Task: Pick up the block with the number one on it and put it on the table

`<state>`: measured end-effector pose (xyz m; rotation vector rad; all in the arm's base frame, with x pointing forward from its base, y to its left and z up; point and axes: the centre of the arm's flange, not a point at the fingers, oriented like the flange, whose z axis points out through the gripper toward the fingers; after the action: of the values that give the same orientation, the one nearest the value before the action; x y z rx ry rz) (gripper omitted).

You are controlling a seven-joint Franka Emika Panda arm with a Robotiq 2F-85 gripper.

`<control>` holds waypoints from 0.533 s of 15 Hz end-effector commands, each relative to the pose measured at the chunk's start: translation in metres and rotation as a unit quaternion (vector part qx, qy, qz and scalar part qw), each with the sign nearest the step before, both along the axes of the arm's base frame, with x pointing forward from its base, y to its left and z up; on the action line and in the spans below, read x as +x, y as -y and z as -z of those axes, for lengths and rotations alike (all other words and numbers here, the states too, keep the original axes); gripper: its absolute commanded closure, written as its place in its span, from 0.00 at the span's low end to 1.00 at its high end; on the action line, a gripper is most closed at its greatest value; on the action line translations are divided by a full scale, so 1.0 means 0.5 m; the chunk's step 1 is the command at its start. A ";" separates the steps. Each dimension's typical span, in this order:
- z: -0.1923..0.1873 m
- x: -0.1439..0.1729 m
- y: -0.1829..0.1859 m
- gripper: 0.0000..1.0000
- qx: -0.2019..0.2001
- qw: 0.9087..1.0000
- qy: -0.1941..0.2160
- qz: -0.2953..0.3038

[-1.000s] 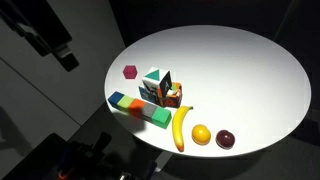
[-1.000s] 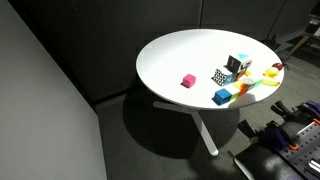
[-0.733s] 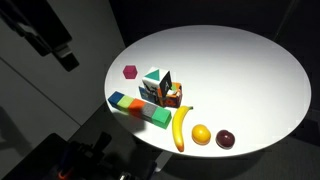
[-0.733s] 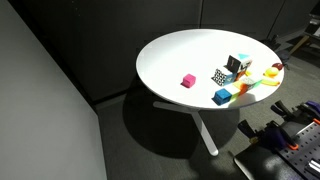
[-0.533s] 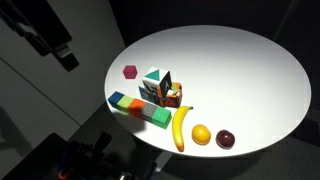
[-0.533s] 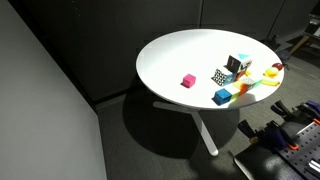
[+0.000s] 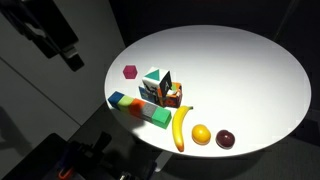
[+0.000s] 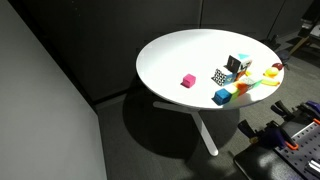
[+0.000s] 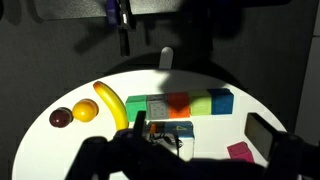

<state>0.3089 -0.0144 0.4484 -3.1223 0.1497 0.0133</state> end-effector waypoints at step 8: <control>0.057 0.129 -0.046 0.00 -0.028 1.000 0.008 -0.002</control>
<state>0.3459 0.0037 0.4253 -3.1605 0.1236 -0.0110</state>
